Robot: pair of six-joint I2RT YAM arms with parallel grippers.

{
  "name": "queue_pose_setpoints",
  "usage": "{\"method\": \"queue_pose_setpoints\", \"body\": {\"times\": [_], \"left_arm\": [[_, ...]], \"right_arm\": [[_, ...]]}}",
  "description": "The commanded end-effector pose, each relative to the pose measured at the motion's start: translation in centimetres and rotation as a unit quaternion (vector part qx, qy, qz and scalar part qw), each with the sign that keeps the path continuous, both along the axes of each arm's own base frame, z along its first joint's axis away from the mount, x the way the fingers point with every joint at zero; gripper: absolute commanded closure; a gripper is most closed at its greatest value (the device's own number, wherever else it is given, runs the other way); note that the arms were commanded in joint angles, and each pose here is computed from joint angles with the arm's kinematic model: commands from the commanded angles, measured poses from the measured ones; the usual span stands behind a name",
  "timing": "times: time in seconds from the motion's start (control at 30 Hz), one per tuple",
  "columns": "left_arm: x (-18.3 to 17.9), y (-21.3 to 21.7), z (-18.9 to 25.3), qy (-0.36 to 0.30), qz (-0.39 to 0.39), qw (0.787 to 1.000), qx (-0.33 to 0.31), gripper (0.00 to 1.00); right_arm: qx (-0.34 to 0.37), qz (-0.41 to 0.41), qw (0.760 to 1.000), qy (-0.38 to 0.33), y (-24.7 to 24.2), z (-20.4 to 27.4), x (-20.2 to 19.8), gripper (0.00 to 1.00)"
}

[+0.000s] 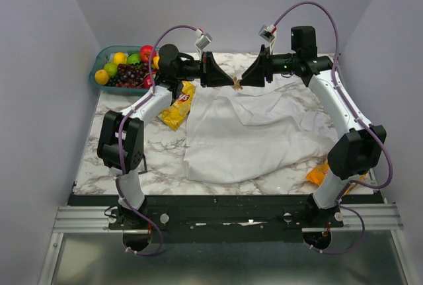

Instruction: Remove the brooch from the garment

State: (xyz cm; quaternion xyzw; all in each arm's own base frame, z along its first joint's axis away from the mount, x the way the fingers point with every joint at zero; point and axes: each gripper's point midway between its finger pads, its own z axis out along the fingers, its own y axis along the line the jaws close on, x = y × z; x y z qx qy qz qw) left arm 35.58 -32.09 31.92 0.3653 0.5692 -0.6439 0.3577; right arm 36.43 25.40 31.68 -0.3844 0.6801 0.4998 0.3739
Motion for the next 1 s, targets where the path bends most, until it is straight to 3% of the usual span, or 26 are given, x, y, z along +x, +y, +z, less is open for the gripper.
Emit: {"method": "queue_pose_setpoints", "body": {"times": [0.0,0.97], "left_arm": [[-0.2,-0.1,1.4,-0.026,0.004,1.000,-0.009,1.00],[0.1,-0.1,1.2,-0.021,0.006,1.000,-0.007,1.00]], "right_arm": [[0.003,0.004,1.000,0.004,0.3,-0.3,0.3,0.39],[0.003,0.007,1.000,0.015,0.6,-1.0,0.8,0.39]]}}
